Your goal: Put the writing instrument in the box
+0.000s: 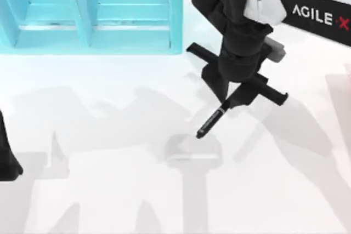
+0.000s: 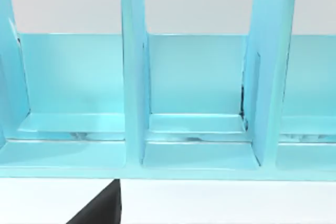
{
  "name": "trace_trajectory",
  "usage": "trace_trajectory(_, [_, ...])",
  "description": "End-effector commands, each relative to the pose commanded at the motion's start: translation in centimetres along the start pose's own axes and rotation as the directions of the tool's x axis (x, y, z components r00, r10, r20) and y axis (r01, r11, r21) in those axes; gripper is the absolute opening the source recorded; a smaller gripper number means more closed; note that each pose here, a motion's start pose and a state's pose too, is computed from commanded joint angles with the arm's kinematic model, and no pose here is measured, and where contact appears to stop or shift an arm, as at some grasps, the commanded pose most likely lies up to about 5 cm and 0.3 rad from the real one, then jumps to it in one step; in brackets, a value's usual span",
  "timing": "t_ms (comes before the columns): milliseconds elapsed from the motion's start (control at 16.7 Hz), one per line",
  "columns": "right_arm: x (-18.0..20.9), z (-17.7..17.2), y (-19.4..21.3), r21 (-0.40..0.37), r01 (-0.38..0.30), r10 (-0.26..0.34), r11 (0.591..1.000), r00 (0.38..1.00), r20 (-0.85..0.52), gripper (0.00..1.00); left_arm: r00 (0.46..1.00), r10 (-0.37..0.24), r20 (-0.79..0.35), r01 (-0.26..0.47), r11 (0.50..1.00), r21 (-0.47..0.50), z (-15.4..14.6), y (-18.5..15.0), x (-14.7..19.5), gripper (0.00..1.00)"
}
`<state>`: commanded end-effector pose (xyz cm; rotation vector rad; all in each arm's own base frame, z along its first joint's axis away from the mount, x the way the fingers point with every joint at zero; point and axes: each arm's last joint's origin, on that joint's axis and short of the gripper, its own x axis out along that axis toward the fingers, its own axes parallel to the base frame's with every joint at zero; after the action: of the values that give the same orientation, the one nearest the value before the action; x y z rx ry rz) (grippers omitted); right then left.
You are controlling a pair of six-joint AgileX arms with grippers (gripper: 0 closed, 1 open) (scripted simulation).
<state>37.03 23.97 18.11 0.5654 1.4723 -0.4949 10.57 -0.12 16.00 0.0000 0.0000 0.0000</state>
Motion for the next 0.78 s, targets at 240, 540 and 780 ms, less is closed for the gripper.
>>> trace_trajectory(240, [-3.5,-0.1,-0.1,-0.006,-0.019,0.019,1.0,1.0,0.008,0.0,1.0,0.0,0.0,0.0,1.0,0.0,0.0,0.0,0.0,1.0])
trace_trajectory(540, [-3.4,0.4,-0.3,0.003,-0.016,0.016,1.0,1.0,0.007,0.0,1.0,0.0,0.0,0.0,1.0,0.0,0.0,0.0,0.0,1.0])
trace_trajectory(780, [-3.9,6.1,-3.4,0.117,-0.009,0.008,0.993,1.0,0.011,0.0,1.0,0.0,0.0,0.0,1.0,0.0,0.0,0.0,0.0,1.0])
